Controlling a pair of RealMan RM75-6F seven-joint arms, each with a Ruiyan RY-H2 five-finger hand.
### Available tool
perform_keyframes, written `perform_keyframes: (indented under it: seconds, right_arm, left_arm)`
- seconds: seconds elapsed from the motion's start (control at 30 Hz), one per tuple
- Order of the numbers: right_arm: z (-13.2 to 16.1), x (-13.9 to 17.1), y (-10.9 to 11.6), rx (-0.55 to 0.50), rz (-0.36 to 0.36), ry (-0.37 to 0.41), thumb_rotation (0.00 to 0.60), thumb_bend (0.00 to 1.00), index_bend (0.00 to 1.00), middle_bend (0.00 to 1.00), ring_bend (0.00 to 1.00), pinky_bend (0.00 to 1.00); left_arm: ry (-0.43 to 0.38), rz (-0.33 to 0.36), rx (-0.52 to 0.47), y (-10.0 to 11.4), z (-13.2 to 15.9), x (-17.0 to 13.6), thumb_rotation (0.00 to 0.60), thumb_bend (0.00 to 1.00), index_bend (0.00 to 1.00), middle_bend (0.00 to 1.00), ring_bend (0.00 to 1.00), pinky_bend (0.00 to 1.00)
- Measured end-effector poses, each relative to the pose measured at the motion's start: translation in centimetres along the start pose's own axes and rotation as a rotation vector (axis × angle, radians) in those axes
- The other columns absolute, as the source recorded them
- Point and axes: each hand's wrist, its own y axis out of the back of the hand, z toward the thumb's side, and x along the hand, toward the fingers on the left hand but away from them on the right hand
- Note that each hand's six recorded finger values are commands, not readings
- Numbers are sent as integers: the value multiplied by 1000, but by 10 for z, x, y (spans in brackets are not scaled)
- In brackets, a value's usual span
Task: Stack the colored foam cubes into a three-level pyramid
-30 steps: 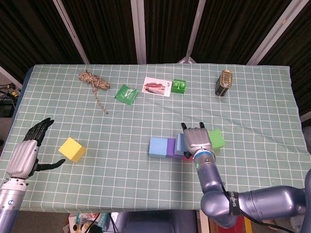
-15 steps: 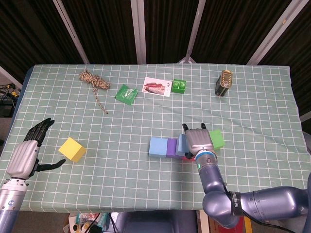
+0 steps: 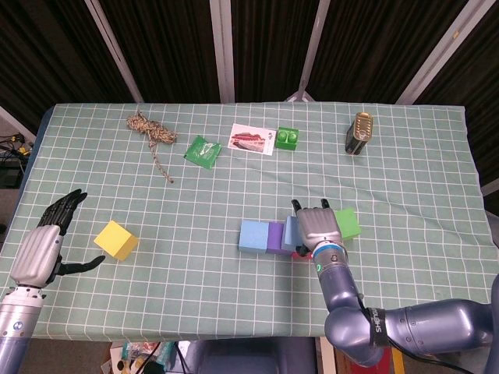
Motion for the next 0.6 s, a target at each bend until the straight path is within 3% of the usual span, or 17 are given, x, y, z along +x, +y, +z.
perform_keyframes:
  seconds: [0.47,0.6]
  right_arm:
    - [-1,0,-4,-4,22,17,600,305,0,15,42,0]
    - [0,0,-5,-10,27,26,600,241,0,0,2,0]
  left_arm:
    - [1,1,3,0,0,0,600,152,0,0,0,0]
    - [4,1,5,0,-1,0,600,152,0,0,0,0]
